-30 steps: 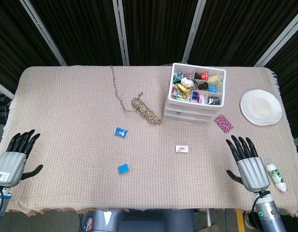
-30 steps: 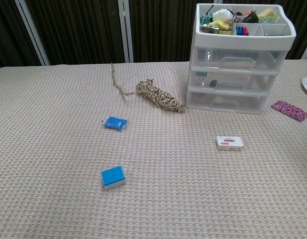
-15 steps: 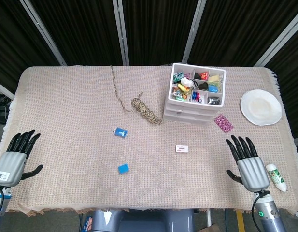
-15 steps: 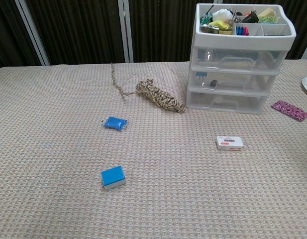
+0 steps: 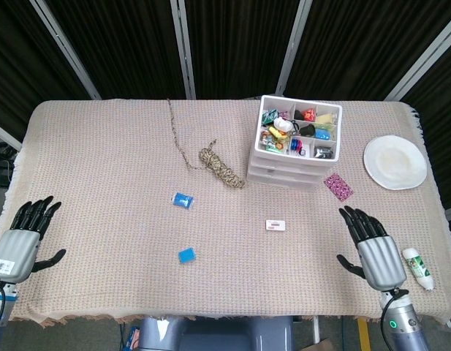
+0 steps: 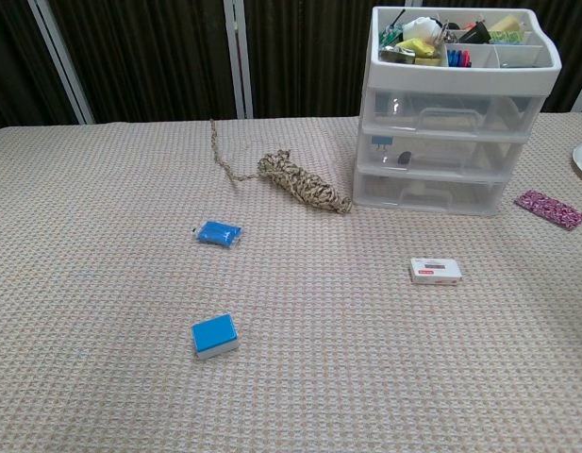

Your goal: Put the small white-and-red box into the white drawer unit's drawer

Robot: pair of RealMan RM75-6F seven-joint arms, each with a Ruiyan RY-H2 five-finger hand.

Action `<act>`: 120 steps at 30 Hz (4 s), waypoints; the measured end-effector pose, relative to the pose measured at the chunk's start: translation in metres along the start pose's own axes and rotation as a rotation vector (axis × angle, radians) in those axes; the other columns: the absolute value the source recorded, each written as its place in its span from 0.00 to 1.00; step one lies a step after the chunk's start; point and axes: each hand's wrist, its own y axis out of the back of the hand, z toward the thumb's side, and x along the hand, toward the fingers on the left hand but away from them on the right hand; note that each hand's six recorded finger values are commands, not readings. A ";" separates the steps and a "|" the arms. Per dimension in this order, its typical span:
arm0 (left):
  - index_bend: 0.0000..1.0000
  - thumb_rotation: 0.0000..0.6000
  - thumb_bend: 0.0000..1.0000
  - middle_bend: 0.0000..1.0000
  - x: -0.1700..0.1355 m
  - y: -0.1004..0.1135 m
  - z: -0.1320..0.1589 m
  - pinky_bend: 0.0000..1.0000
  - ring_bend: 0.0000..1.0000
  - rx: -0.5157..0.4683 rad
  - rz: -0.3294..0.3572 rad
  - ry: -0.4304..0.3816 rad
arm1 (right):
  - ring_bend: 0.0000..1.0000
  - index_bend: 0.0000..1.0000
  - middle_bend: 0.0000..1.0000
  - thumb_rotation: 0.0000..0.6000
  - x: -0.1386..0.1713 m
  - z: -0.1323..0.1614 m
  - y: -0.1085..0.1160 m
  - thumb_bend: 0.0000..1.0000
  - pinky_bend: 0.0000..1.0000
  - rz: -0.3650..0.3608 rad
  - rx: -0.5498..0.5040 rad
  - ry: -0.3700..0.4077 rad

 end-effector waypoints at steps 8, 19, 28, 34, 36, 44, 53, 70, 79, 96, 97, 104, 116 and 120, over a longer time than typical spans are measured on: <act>0.05 1.00 0.24 0.00 0.001 0.002 0.000 0.00 0.00 -0.015 0.014 -0.004 | 0.74 0.12 0.66 1.00 -0.017 0.015 0.002 0.13 0.72 0.030 -0.262 -0.098; 0.02 1.00 0.24 0.00 0.002 0.007 0.001 0.00 0.00 -0.009 0.051 -0.024 | 0.80 0.12 0.73 1.00 -0.045 0.039 -0.037 0.18 0.75 0.255 -0.697 -0.350; 0.02 1.00 0.24 0.00 0.004 0.009 -0.001 0.00 0.00 -0.002 0.086 -0.032 | 0.80 0.14 0.73 1.00 -0.077 0.086 -0.063 0.18 0.75 0.380 -0.954 -0.451; 0.02 1.00 0.24 0.00 0.005 0.008 -0.002 0.00 0.00 -0.012 0.077 -0.030 | 0.80 0.14 0.73 1.00 -0.103 0.120 -0.070 0.19 0.75 0.404 -1.039 -0.458; 0.02 1.00 0.24 0.00 0.005 0.008 -0.002 0.00 0.00 -0.014 0.075 -0.030 | 0.80 0.12 0.73 1.00 -0.109 0.123 -0.072 0.19 0.75 0.395 -1.056 -0.470; 0.02 1.00 0.24 0.00 0.006 0.008 -0.003 0.00 0.00 -0.023 0.069 -0.029 | 0.80 0.05 0.73 1.00 -0.129 0.130 -0.075 0.20 0.75 0.364 -1.199 -0.548; 0.02 1.00 0.24 0.00 0.006 0.008 -0.003 0.00 0.00 -0.020 0.067 -0.028 | 0.80 0.05 0.73 1.00 -0.145 0.125 -0.079 0.22 0.75 0.319 -1.256 -0.595; 0.02 1.00 0.24 0.00 0.006 0.007 -0.004 0.00 0.00 -0.030 0.061 -0.025 | 0.80 0.05 0.73 1.00 -0.171 0.117 -0.084 0.22 0.75 0.193 -1.316 -0.657; 0.02 1.00 0.24 0.00 0.006 0.007 -0.003 0.00 0.00 -0.031 0.058 -0.023 | 0.80 0.10 0.73 1.00 -0.175 0.115 -0.086 0.22 0.75 0.180 -1.336 -0.681; 0.02 1.00 0.24 0.00 0.006 0.006 -0.003 0.00 0.00 -0.031 0.052 -0.024 | 0.80 0.21 0.73 1.00 -0.191 0.110 -0.081 0.23 0.75 0.147 -1.386 -0.730; 0.02 1.00 0.24 0.00 0.006 0.006 -0.003 0.00 0.00 -0.031 0.051 -0.023 | 0.80 0.22 0.73 1.00 -0.191 0.110 -0.082 0.23 0.75 0.149 -1.387 -0.735; 0.02 1.00 0.24 0.00 0.006 0.006 -0.003 0.00 0.00 -0.030 0.050 -0.021 | 0.80 0.24 0.73 1.00 -0.184 0.113 -0.087 0.23 0.75 0.178 -1.392 -0.740; 0.02 1.00 0.24 0.00 0.005 0.006 -0.003 0.00 0.00 -0.030 0.050 -0.022 | 0.80 0.25 0.73 1.00 -0.171 0.122 -0.086 0.23 0.75 0.213 -1.397 -0.708; 0.02 1.00 0.24 0.00 0.005 0.006 -0.003 0.00 0.00 -0.031 0.049 -0.019 | 0.80 0.25 0.73 1.00 -0.165 0.127 -0.084 0.23 0.75 0.228 -1.400 -0.690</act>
